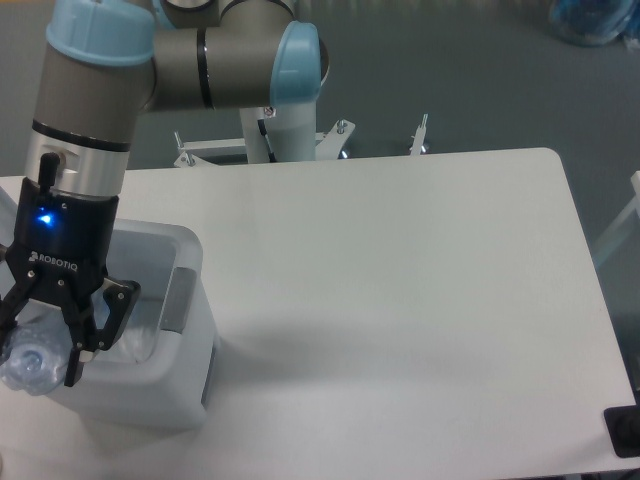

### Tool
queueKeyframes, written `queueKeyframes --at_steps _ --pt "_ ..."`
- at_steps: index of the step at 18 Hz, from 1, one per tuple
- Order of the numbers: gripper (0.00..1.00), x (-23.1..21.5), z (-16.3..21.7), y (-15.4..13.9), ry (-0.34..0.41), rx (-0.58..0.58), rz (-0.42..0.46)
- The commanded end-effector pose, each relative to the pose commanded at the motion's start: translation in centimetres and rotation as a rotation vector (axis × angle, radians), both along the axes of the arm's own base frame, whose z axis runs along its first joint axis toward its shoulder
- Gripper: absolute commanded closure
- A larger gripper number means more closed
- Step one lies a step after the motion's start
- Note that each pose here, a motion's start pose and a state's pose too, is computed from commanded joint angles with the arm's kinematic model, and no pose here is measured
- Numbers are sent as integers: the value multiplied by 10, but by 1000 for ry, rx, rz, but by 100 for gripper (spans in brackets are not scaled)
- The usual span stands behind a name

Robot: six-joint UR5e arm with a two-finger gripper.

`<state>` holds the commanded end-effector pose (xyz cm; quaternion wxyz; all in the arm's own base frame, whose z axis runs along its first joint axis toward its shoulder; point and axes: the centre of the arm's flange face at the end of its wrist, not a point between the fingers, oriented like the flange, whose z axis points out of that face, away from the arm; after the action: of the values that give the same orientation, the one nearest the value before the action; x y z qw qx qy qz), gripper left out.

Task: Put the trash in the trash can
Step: 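Open the gripper to drop the bottle and raise it away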

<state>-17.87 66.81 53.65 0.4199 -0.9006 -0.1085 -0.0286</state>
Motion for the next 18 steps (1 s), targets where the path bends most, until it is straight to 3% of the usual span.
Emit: queueKeyframes --at_steps 2,6,8,12,18 --pt "2 2 7 -7 7 7 -1" --pt "0 5 31 -30 34 29 5" --pt "0 -44 39 -70 96 13 81" --pt "0 -97 3 -124 221 -123 150" --pt "0 -164 -15 -170 308 -244 181"
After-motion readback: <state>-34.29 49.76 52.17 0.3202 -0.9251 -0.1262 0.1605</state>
